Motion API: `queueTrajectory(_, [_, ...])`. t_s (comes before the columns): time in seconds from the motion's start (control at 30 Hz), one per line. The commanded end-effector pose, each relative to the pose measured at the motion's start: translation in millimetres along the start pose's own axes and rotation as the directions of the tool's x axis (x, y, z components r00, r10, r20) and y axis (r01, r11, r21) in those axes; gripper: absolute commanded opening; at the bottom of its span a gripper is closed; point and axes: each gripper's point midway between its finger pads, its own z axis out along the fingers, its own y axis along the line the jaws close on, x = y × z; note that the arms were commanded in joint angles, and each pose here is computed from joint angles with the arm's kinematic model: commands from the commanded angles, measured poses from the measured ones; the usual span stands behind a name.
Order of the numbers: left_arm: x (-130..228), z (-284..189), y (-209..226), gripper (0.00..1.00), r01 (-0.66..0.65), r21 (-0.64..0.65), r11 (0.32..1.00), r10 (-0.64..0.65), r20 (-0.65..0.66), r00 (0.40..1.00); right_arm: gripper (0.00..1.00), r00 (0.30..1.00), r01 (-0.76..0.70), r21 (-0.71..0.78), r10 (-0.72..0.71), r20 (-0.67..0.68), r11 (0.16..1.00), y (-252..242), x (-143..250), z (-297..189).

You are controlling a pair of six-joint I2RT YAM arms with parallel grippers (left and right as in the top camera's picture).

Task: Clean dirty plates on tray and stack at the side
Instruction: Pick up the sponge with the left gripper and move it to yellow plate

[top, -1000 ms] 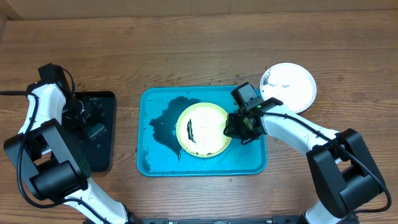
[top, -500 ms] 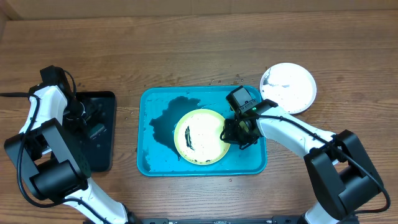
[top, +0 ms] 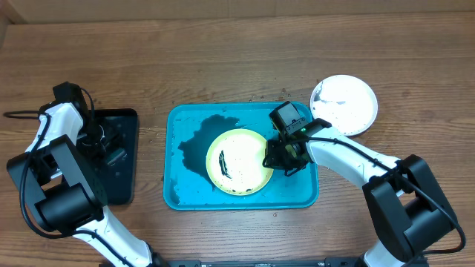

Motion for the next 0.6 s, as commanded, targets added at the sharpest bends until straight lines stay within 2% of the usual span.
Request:
queueTrajectory(0.0, [7,13,6,0.45,0.011,-0.022,1.0,-0.012,-0.04,0.999,0.04,1.0,0.016,0.002,-0.016,0.024,1.0,3,-4,-3])
queueTrajectory(0.1, [6,11,6,0.18,0.011,-0.021,1.0,-0.012,-0.038,0.999,0.04,1.0,0.016,0.003,-0.016,0.024,1.0,3,-4,-3])
queueTrajectory(0.17, [6,10,6,0.04,0.009,-0.022,1.0,-0.01,-0.037,0.999,0.04,1.0,0.017,0.002,-0.017,0.025,1.0,3,-4,-3])
queueTrajectory(0.37, [-5,-11,5,0.04,0.006,-0.036,0.999,-0.007,-0.032,0.999,0.04,0.998,0.026,-0.018,-0.025,0.051,1.0,8,-11,-3])
queueTrajectory(0.57, [-26,-62,-3,0.04,0.003,-0.024,1.0,-0.003,-0.006,1.0,0.04,0.994,0.042,-0.051,-0.036,0.101,0.998,17,-23,-4])
